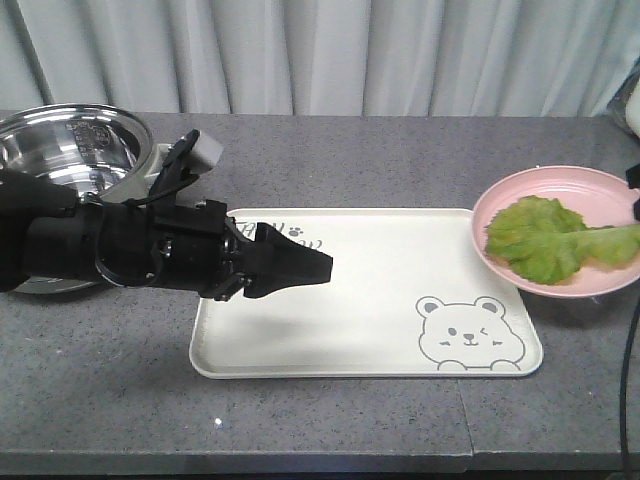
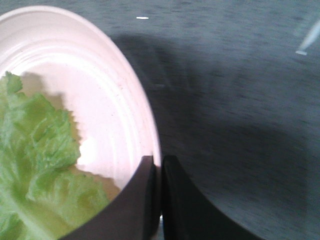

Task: Transfer vegetables to tray and serve
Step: 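Lift the pink plate with the right gripper and move it onto the tray, then release the pink plate on the tray and raise the right gripper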

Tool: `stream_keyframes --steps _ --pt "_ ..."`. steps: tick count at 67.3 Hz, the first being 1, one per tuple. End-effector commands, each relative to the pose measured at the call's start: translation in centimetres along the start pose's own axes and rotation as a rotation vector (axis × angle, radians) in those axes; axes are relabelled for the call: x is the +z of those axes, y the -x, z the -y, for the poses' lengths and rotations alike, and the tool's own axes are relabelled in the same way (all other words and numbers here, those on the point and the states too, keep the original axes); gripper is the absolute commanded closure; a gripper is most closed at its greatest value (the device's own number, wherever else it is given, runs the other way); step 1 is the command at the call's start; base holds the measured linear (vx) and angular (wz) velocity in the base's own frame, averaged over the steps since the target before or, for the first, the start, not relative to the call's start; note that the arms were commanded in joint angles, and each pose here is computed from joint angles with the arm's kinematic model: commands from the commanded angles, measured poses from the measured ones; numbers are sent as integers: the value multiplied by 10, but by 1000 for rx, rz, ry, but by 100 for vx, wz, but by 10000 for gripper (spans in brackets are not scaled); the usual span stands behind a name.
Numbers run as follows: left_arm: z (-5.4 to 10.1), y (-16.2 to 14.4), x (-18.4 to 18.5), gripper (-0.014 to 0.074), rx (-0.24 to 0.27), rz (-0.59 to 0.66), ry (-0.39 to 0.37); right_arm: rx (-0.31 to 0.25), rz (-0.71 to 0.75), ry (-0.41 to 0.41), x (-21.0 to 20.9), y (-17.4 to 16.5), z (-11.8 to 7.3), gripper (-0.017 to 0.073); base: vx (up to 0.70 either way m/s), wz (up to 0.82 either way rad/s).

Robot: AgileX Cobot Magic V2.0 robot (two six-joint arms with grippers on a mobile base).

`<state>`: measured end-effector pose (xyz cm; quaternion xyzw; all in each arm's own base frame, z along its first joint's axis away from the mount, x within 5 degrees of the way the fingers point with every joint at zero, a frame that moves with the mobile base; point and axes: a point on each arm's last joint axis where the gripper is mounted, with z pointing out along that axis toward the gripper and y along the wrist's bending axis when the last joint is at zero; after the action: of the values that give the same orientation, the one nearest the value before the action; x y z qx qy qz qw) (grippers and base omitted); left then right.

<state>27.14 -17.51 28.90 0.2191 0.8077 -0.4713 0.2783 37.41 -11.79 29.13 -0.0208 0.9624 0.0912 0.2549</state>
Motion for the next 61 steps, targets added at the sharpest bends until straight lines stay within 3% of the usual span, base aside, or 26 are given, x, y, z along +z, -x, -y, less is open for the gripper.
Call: stream_keyframes --steps 1,15,26,42,61 --pt "19 13 -9 108 5 69 -61 -73 97 45 -21 17 -37 565 0 0" --pt "19 13 -9 108 5 69 -61 -218 65 147 -1 25 -107 565 0 0" --pt "19 13 -9 108 5 69 -61 -289 14 223 20 23 -153 565 0 0" --pt "19 13 -9 108 5 69 -61 -293 -12 281 50 20 -192 565 0 0" --pt "19 13 -9 108 5 69 -61 -207 -48 337 76 18 -197 561 0 0"
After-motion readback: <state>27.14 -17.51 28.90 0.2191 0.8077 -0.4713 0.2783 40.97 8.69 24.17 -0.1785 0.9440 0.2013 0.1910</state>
